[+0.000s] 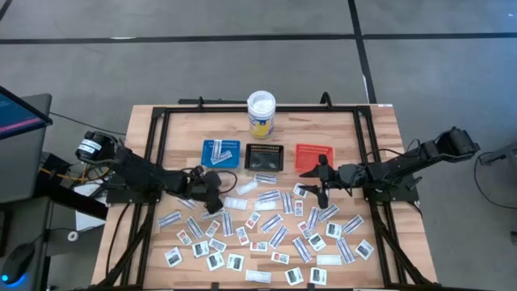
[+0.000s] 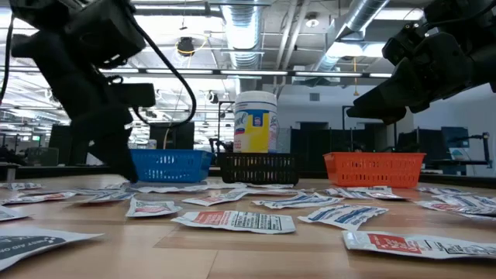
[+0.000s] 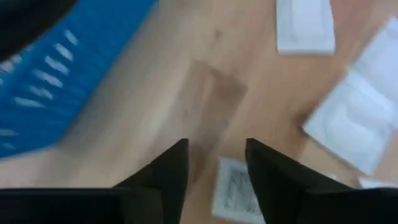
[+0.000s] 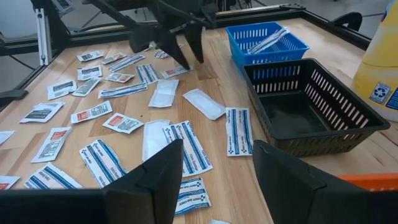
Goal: Pick & Place First Aid Supplies
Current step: Put the orange ointment pack into the orange bin
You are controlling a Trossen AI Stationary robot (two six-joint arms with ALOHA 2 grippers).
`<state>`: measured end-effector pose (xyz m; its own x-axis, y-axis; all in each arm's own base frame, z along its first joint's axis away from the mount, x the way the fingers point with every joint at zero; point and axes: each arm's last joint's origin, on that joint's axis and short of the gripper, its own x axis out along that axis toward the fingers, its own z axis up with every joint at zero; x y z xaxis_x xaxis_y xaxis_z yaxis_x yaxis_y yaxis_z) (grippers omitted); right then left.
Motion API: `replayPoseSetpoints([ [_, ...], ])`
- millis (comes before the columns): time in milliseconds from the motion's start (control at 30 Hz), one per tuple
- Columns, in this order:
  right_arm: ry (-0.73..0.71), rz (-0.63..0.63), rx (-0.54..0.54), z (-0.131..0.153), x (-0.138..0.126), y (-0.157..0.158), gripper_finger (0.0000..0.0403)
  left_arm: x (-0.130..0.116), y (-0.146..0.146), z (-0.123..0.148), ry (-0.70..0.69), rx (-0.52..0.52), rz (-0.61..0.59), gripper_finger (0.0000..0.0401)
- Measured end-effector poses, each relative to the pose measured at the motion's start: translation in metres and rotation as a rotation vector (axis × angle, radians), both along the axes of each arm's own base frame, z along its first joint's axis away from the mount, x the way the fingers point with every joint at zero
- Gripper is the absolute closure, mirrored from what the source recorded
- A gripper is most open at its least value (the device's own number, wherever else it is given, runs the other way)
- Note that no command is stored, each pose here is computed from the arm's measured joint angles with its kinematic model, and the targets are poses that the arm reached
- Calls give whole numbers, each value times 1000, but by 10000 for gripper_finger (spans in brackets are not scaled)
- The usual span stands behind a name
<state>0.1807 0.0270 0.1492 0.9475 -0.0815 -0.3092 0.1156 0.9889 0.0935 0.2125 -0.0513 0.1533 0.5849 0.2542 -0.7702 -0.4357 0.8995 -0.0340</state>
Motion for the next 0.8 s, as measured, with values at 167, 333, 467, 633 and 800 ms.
replayPoseSetpoints([
  [167, 0, 0, 0, 0, 0, 0, 217, 0, -3, 0, 14, -84, -23, 203],
  [333, -1, -3, 13, 0, 0, 0, 217, -1, -3, 0, 24, -82, -27, 205],
  [467, -2, -7, 25, 0, 0, 0, 217, -5, -2, 7, 5, -79, -53, 211],
  [633, -2, -7, 25, 0, 0, 0, 217, -15, 1, 23, -37, -97, -55, 214],
  [800, -2, -7, 25, 0, 0, 0, 217, -17, 1, 20, -17, -144, -9, 214],
])
